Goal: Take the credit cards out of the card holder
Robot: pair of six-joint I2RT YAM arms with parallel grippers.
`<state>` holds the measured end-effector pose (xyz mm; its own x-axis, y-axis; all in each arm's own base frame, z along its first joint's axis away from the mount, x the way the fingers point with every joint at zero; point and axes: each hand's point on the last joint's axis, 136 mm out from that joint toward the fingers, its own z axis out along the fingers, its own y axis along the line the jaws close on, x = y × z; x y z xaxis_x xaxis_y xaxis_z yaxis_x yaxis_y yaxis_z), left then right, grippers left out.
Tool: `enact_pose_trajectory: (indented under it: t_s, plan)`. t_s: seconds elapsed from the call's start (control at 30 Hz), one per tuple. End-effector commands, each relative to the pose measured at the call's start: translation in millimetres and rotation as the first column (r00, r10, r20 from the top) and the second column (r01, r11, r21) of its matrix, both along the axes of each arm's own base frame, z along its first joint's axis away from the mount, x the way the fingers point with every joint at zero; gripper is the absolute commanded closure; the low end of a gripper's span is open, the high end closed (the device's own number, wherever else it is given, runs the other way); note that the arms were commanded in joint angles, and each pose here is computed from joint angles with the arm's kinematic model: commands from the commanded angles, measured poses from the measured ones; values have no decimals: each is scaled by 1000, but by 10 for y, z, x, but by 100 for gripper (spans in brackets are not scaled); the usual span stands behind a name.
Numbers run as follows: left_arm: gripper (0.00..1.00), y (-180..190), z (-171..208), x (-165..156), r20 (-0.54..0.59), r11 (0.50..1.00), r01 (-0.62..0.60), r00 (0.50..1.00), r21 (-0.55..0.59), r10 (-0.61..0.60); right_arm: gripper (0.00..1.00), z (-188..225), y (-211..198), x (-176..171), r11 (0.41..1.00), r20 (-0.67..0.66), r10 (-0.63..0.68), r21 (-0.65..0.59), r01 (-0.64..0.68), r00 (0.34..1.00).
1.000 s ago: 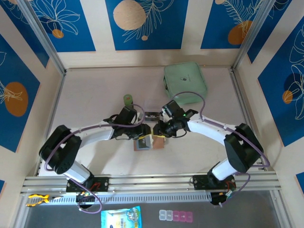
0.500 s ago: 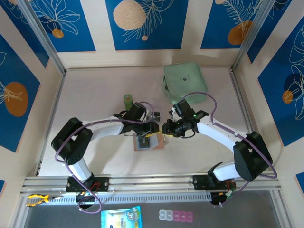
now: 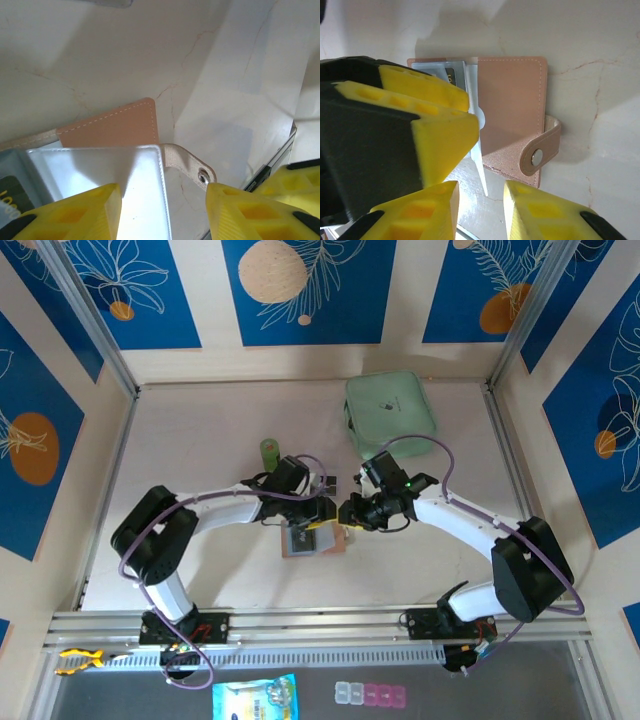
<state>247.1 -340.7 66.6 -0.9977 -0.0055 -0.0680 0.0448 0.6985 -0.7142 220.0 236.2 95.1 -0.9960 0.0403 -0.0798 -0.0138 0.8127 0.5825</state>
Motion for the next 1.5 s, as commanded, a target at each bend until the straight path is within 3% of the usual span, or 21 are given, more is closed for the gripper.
enact_pose_trajectory:
  t_s: [0.0,0.4,0.63,0.93,1.17,1.47]
  plan:
    - [52,-115,-25,15,-15,999,28,999,-35,-29,69,50,-22,-46,1000,-7,-1,-14,1,1000]
    - [53,-45,69,70,16,999,14,1000,-50,-13,69,114,-42,-80,1000,-2,-19,-11,19,1000]
    - [54,301,176,124,49,998,-43,998,-36,44,69,132,174,-7,1000,-4,16,7,-15,1000]
    - [59,803,101,-33,40,993,-121,992,4,121,70,46,611,66,995,-36,91,40,-89,995]
    - [72,961,5,-181,21,990,-142,990,18,142,72,-146,872,60,989,-83,142,58,-137,986]
    - [89,968,-202,-270,-37,990,-138,990,25,139,73,-372,869,6,989,-124,143,45,-139,982]
